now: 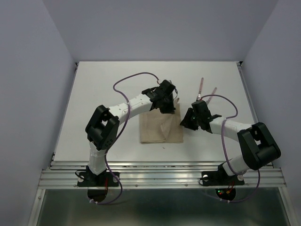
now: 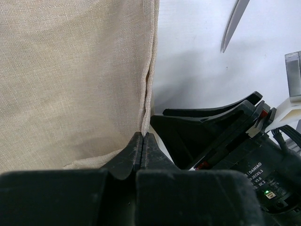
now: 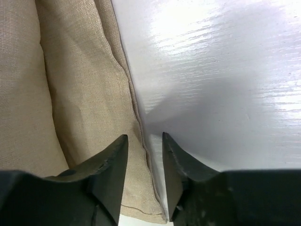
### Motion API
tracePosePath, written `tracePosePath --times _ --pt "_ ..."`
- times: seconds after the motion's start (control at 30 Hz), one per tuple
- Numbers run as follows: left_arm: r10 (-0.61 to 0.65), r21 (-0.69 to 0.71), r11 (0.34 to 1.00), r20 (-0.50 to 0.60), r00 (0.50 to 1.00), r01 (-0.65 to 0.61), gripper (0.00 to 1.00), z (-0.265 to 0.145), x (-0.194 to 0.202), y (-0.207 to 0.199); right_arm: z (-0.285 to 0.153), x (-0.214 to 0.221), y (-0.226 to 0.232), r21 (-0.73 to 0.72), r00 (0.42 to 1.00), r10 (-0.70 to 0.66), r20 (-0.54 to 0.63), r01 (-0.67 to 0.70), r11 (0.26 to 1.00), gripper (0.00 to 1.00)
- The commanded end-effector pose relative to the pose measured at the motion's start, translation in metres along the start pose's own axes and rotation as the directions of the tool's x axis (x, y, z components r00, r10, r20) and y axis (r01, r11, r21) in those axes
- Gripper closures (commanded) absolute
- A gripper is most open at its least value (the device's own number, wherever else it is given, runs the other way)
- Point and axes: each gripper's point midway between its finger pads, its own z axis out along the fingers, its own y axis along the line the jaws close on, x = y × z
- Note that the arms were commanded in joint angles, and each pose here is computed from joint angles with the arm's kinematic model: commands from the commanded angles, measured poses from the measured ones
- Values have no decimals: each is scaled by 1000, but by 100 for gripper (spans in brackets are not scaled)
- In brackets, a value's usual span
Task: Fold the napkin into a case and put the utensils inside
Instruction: Fold the rectangle-folded napkin at the center of the board.
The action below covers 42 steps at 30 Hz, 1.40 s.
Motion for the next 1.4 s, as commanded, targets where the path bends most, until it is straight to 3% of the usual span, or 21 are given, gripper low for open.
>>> tracePosePath --times 0.0,0.2,0.43,0.5,1.37 --pt "22 36 999 31 999 -23 100 -9 -9 -14 -3 -4 -7 37 997 -74 15 74 997 57" --pt "29 40 999 31 999 -30 100 -10 -8 -16 5 10 7 -49 995 -85 -59 83 995 59" --pt "40 69 997 6 999 -40 100 -7 0 -25 11 15 5 -47 996 -51 -76 48 998 96" --pt "43 80 996 -1 999 -42 100 -6 3 -31 13 17 5 -46 996 -36 -83 32 998 99" --pt "3 61 998 -9 1000 -3 100 16 1 -36 16 26 -1 -39 994 -18 -107 13 999 99"
